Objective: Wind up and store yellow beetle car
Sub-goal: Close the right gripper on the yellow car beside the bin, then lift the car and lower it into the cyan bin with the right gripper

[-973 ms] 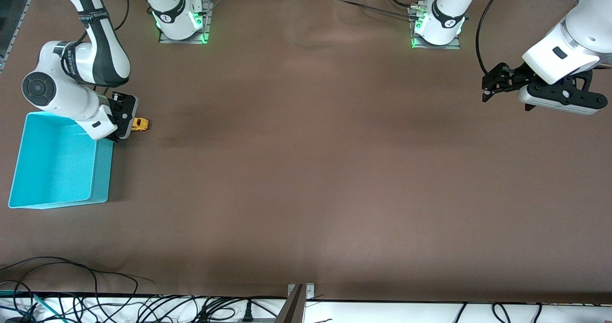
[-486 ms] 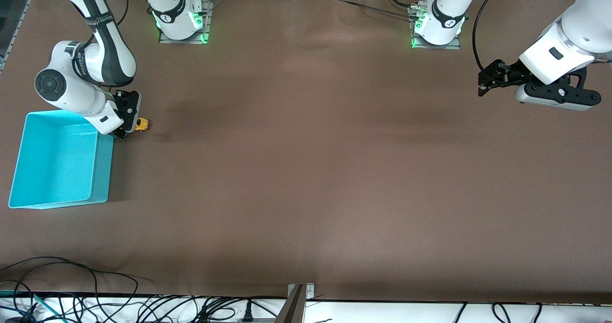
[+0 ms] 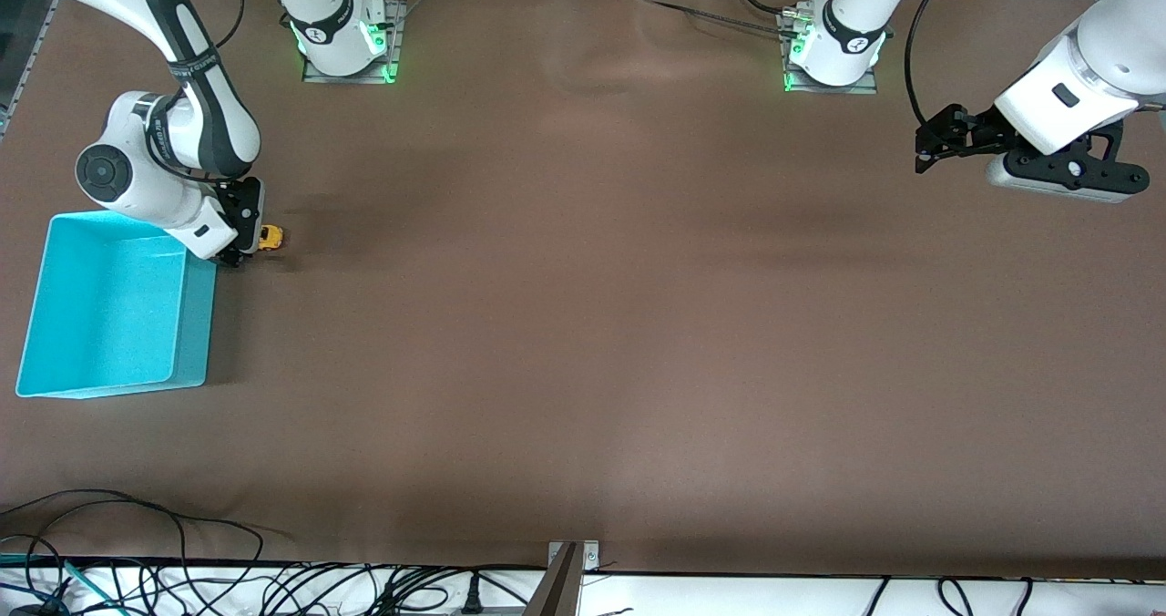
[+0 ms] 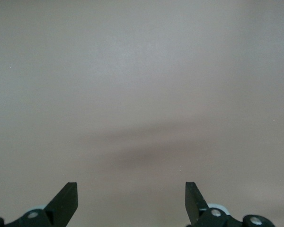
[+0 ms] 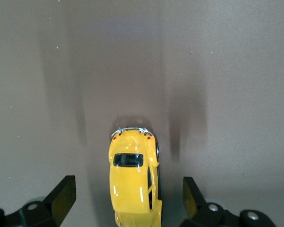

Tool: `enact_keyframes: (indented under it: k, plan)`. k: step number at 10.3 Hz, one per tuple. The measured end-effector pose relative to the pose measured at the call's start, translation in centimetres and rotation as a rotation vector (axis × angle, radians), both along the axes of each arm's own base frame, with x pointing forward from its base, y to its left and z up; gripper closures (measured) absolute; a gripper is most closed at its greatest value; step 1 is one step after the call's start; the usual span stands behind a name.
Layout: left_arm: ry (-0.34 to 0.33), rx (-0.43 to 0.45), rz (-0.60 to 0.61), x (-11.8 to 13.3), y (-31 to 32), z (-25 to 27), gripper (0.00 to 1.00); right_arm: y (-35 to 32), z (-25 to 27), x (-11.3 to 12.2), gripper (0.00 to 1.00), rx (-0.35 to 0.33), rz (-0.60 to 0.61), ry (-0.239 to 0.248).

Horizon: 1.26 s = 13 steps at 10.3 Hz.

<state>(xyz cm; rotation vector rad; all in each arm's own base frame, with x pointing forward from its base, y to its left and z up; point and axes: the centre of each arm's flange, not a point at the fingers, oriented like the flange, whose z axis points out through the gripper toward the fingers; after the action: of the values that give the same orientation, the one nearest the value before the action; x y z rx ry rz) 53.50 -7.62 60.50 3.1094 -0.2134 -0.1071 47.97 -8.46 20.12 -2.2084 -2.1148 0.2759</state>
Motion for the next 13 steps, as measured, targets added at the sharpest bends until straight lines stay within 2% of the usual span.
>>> enact_keyframes:
  k: [4, 5, 6, 8, 9, 13]
  plan:
    - [-0.001, -0.001, -0.001, 0.0, -0.1, 0.0, 0.00, -0.5, -1.6, -0.2, 0.01, -0.001, 0.024, 0.001]
    - [-0.001, -0.001, -0.002, 0.0, -0.1, 0.1, 0.00, -0.8, -1.8, -0.2, 0.10, -0.002, 0.025, 0.002]
    - [-0.001, -0.001, -0.004, 0.0, -0.2, 0.1, 0.00, -0.9, -1.9, -0.2, 0.13, -0.002, 0.029, 0.002]
    - [-0.001, -0.001, -0.005, -0.1, -0.3, 0.1, 0.00, -0.9, -1.9, -0.2, 0.38, -0.001, 0.034, 0.002]
    - [-0.001, -0.001, -0.006, -0.1, -0.3, 0.1, 0.00, -0.9, -1.8, -0.2, 0.54, 0.000, 0.037, 0.001]
    - [-0.001, -0.001, -0.010, -0.1, -0.6, 0.1, 0.00, -0.2, -1.3, 0.3, 0.54, 0.002, 0.052, -0.008]
